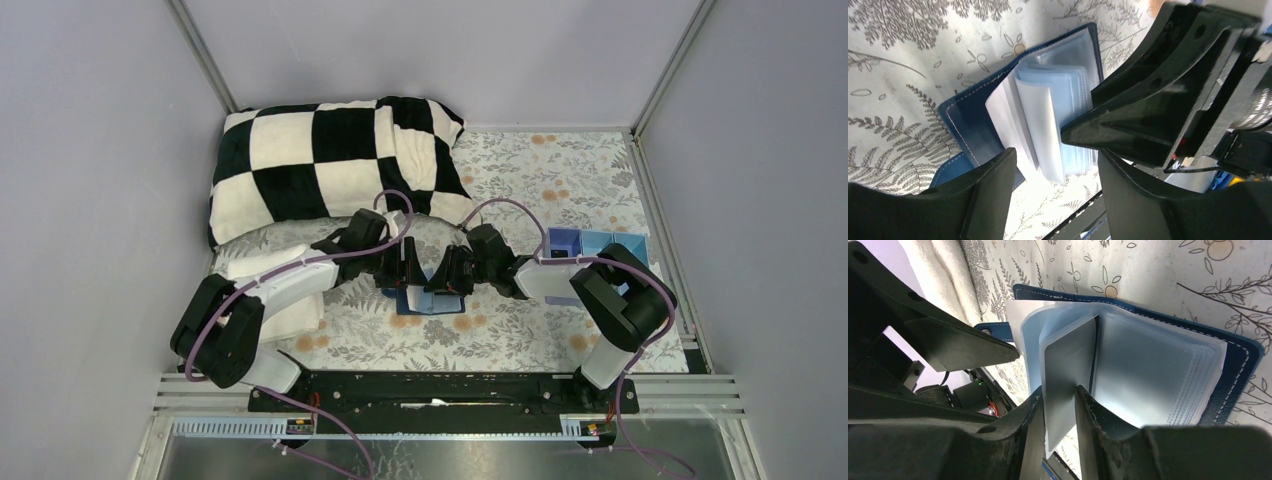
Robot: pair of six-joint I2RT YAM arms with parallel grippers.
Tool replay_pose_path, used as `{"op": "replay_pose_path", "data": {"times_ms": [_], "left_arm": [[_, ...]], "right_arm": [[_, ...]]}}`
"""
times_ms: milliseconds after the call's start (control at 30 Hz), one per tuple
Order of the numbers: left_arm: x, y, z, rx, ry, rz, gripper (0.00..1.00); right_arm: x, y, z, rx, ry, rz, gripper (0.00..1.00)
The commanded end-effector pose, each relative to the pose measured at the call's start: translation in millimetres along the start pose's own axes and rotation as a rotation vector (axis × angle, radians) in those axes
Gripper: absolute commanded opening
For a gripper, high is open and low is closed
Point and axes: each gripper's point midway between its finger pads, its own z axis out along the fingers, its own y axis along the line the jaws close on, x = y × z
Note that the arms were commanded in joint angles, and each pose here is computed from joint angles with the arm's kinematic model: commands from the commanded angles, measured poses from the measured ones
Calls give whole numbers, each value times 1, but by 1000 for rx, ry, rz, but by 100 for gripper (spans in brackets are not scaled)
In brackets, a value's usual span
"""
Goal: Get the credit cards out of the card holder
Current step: Open the card holder at the center of the board, then remove the credit card from the card holder.
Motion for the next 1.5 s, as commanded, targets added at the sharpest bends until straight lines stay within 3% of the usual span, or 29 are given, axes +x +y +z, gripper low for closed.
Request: {"op": "replay_pose_path", "data": {"times_ms": [0, 267, 400, 600, 1133, 1233, 1333, 1467], "left_arm": [[7, -2, 3, 12, 4, 36, 67], [22, -8, 8, 10, 33, 77, 86], [25, -4, 12, -19, 40, 90, 88], [26, 5, 16, -66, 43, 86, 80], [27, 14, 22, -98, 44, 82, 80], [28, 18, 22, -117, 42, 81, 77], [29, 25, 22, -145, 42, 78, 72], [28, 33, 25, -179, 38, 74, 66]], "right_arm": [[-4, 7, 2, -7, -8, -25, 34], [-4, 8, 3, -7, -6, -27, 34], [-5, 9, 2, -8, -7, -28, 33], [-5, 9, 1, -4, -8, -30, 33], [-6, 10, -2, 0, -15, -33, 34], [-11, 11, -10, 20, -51, -49, 38], [-17, 16, -22, 28, -103, -69, 49], [-21, 16, -32, 60, -129, -87, 52]]}}
